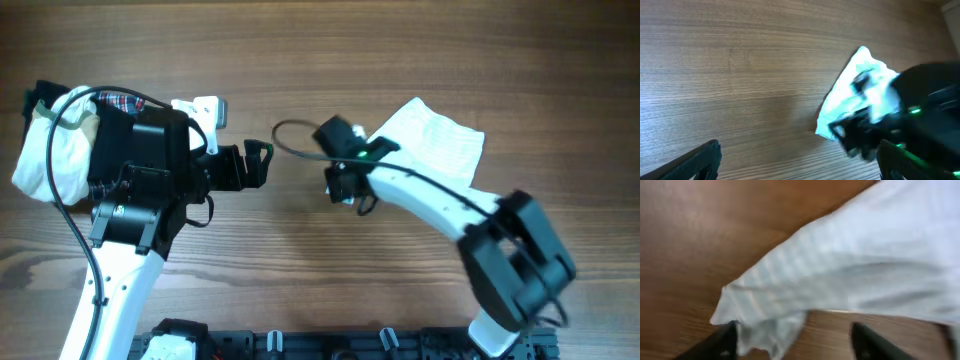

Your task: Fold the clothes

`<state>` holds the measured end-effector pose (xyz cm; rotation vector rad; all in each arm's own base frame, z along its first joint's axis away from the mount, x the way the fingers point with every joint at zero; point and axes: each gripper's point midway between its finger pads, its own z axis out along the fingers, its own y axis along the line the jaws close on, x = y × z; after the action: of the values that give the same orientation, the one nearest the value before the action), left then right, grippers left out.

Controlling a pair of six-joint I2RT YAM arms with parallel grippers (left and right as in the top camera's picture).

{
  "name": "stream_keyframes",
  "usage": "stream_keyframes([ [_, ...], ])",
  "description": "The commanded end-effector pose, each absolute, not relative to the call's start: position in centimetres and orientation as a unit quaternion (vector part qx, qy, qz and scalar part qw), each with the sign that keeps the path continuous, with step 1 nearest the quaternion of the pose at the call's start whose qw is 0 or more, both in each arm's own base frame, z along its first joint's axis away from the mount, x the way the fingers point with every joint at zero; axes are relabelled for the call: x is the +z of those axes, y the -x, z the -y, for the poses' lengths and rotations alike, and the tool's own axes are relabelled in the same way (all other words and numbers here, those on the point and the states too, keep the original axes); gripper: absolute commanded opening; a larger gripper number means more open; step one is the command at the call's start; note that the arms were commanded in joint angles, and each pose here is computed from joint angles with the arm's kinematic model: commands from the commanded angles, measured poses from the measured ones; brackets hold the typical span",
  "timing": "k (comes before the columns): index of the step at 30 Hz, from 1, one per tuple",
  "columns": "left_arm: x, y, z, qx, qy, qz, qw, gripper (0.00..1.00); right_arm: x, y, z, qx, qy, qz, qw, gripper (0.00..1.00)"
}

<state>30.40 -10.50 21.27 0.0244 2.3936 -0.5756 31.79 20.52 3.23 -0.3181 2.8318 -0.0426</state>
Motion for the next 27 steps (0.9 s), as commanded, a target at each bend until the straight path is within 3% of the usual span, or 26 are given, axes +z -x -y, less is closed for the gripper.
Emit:
stream_keyframes([
  [1,22.3,-30.4,10.9,-0.232,-0.013,-0.91,0.343,1.0,9.1,-34.9,-17.9,0.04,0.012,-0.977,0.209,0.77],
  [7,22.4,-30.5,10.9,-0.232,-0.013,-0.909,0.345,1.0,8.2,-39.8,-11.2,0.102,-0.169,-0.959,0.204,0.72],
  [9,22.4,-30.5,10.9,-0.232,-0.013,-0.909,0.345,1.0,5.6,-41.4,-9.1,0.105,-0.228,-0.949,0.192,0.79],
  [13,22.3,-30.5,10.9,-0.232,-0.013,-0.91,0.345,1.0,2.4,-43.7,-9.6,0.15,-0.256,-0.937,0.186,0.75],
  [16,22.3,-30.5,10.9,-0.232,-0.013,-0.91,0.344,1.0,-0.4,-44.6,-10.5,0.177,-0.303,-0.921,0.168,0.56],
  [18,22.3,-30.4,11.0,-0.233,-0.014,-0.91,0.341,1.0,-2.3,-44.5,-11.0,0.185,-0.317,-0.918,0.152,0.28],
  [19,22.2,-30.4,11.0,-0.234,-0.014,-0.911,0.34,1.0,-2.9,-44.4,-11.2,0.185,-0.321,-0.917,0.145,0.24],
  [21,22.2,-30.3,11.2,-0.234,-0.017,-0.911,0.34,1.0,-4.7,-44.2,-11.9,0.187,-0.328,-0.916,0.131,0.04],
  [27,22.4,-30.4,11.3,-0.236,-0.019,-0.909,0.344,1.0,-3.6,-44.8,-20.3,0.26,-0.219,-0.926,0.166,0.04],
])
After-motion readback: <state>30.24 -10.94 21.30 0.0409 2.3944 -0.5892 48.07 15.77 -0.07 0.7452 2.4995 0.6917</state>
